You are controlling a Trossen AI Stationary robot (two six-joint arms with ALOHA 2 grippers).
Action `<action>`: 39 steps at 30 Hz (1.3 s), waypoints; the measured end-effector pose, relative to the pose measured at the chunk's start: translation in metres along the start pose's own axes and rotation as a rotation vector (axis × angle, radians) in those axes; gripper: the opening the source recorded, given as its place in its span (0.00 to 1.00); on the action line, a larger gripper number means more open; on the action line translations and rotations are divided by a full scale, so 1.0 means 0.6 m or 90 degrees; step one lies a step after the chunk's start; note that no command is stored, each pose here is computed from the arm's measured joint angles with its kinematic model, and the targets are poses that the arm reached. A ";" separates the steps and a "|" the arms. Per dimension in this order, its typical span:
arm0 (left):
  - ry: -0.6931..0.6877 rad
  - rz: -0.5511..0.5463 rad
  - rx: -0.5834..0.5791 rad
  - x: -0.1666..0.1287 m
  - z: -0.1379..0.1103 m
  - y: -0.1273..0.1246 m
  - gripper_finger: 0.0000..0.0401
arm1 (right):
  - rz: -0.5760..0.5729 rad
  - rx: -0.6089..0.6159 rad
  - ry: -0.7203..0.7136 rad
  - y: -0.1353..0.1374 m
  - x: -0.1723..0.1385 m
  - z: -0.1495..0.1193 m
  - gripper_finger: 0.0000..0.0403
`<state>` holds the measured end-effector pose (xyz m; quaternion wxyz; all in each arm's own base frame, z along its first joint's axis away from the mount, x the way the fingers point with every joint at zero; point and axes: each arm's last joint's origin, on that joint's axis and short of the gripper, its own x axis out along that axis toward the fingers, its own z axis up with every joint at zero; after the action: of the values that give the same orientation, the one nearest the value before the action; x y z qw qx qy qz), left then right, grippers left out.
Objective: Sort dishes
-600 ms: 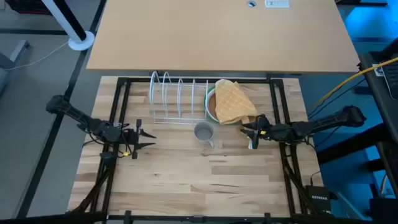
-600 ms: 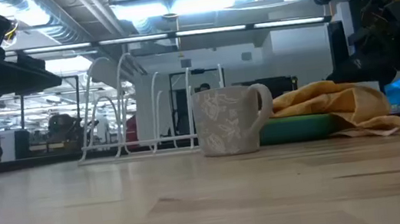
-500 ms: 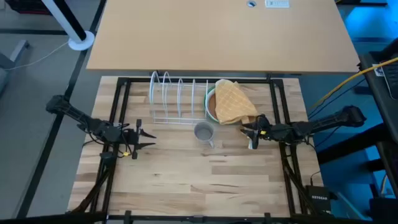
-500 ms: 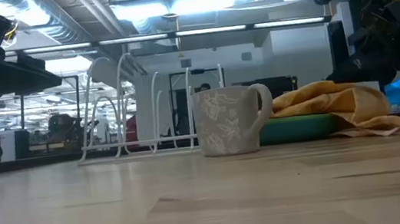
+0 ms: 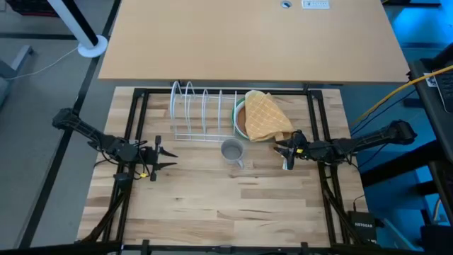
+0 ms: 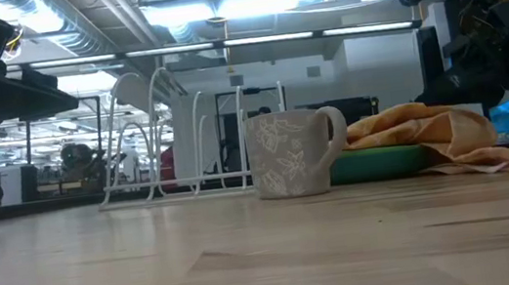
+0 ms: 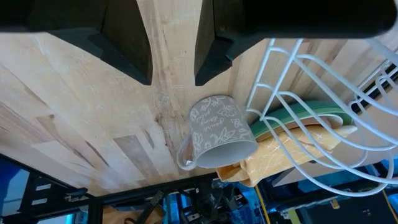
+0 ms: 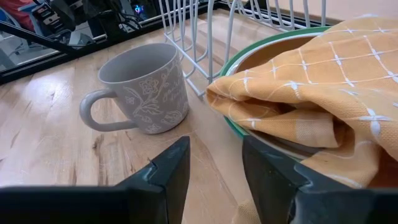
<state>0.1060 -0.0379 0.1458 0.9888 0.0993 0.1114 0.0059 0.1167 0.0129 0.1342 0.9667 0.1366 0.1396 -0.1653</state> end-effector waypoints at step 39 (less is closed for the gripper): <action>0.000 0.000 0.000 0.000 0.000 0.000 0.28 | 0.070 0.144 -0.240 0.018 -0.014 0.066 0.38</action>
<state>0.1060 -0.0379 0.1458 0.9888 0.0992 0.1115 0.0058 0.1220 0.0128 0.1755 0.9618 0.2183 -0.0710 -0.1493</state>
